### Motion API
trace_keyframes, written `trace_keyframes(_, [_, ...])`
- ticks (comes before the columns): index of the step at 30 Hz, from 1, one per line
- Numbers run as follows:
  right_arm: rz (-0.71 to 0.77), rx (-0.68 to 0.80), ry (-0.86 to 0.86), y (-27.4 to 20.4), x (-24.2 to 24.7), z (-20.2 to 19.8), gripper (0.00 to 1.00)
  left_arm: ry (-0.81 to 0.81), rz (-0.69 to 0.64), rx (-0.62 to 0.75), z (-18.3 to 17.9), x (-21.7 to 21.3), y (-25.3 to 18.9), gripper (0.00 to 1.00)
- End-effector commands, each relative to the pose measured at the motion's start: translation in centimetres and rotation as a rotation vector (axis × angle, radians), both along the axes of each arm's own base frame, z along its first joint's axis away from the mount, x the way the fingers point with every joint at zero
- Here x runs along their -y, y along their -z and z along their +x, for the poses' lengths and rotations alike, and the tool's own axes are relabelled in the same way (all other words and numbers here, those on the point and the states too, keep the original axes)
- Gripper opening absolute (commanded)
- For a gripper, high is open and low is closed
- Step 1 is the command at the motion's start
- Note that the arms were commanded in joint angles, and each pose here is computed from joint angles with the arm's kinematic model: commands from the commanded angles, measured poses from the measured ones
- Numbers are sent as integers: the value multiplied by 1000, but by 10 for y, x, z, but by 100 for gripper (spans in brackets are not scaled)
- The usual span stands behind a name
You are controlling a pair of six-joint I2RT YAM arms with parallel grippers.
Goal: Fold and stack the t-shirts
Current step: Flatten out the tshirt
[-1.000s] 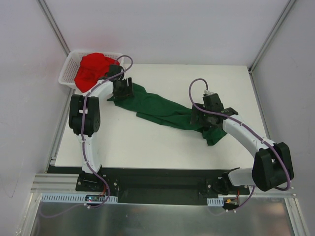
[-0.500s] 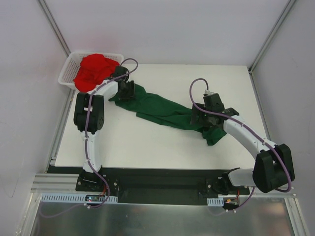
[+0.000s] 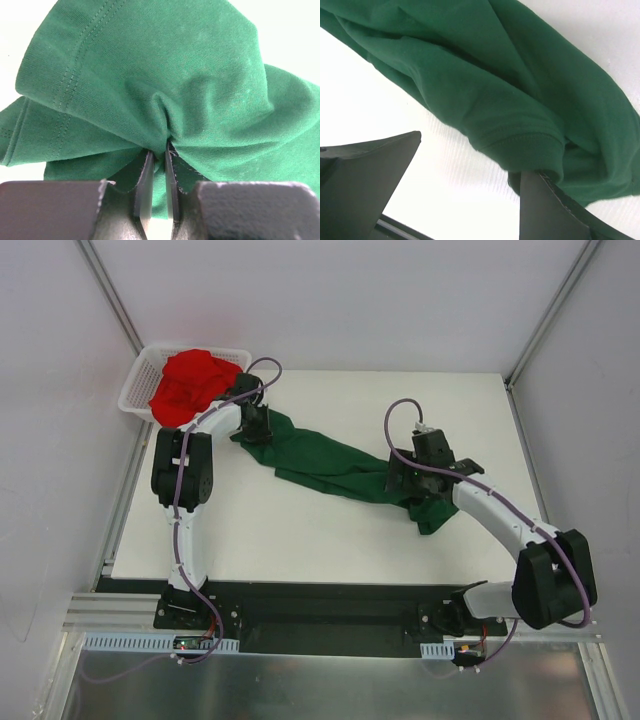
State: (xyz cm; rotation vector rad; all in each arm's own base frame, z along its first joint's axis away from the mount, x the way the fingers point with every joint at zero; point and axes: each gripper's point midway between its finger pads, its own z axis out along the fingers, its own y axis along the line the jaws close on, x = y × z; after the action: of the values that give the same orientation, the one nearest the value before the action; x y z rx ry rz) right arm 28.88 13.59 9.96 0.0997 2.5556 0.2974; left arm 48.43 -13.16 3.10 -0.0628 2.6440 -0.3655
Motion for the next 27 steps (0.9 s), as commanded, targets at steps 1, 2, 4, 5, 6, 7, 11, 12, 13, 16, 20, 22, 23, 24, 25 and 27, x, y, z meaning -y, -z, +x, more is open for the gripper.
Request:
trace_keyframes(1, [37,-13,14,11,-10,13,88,-3,21,-40,-5,-9,7,10])
trace_keyframes(2, [65,-20,-3,11,-17,14,85,-2,20,-40,-6,-9,7,9])
trace_keyframes(4, [62,-36,-2,19,-18,17,79,0,19,-38,-6,-9,6,8])
trace_keyframes(5, [64,-30,-2,18,-20,20,77,2,18,-37,-6,-7,6,8])
trace_keyframes(6, [61,-40,-4,22,-20,21,75,3,18,-37,-6,-8,6,8])
trace_keyframes(7, [61,-40,-6,21,-21,23,72,3,17,-35,-5,-8,6,8])
trace_keyframes(11, [58,-34,-14,19,-22,26,56,5,15,-36,-6,-7,5,8])
trace_keyframes(12, [57,-30,-19,18,-23,27,53,7,15,-39,-6,-7,7,8])
trace_keyframes(13, [56,-23,-17,16,-22,28,44,8,12,-38,-6,-6,6,8])
trace_keyframes(16, [41,-20,-18,13,-19,28,21,13,12,-34,-5,-6,5,8])
trace_keyframes(20, [3,-2,8,7,-10,29,1,25,0,-35,-6,-4,5,5])
trace_keyframes(22, [-28,16,31,3,-3,30,1,32,-6,-37,-10,-3,4,3])
trace_keyframes(23, [-42,20,44,-1,2,28,1,34,-11,-28,-11,-2,-1,3])
trace_keyframes(24, [-54,27,54,-3,5,28,1,38,-16,-21,-12,-2,-3,3])
trace_keyframes(25, [-77,43,73,-7,11,30,1,42,-18,-19,-16,-2,-2,3])
trace_keyframes(27, [-95,69,90,-17,17,28,1,52,-41,11,-17,0,-18,3])
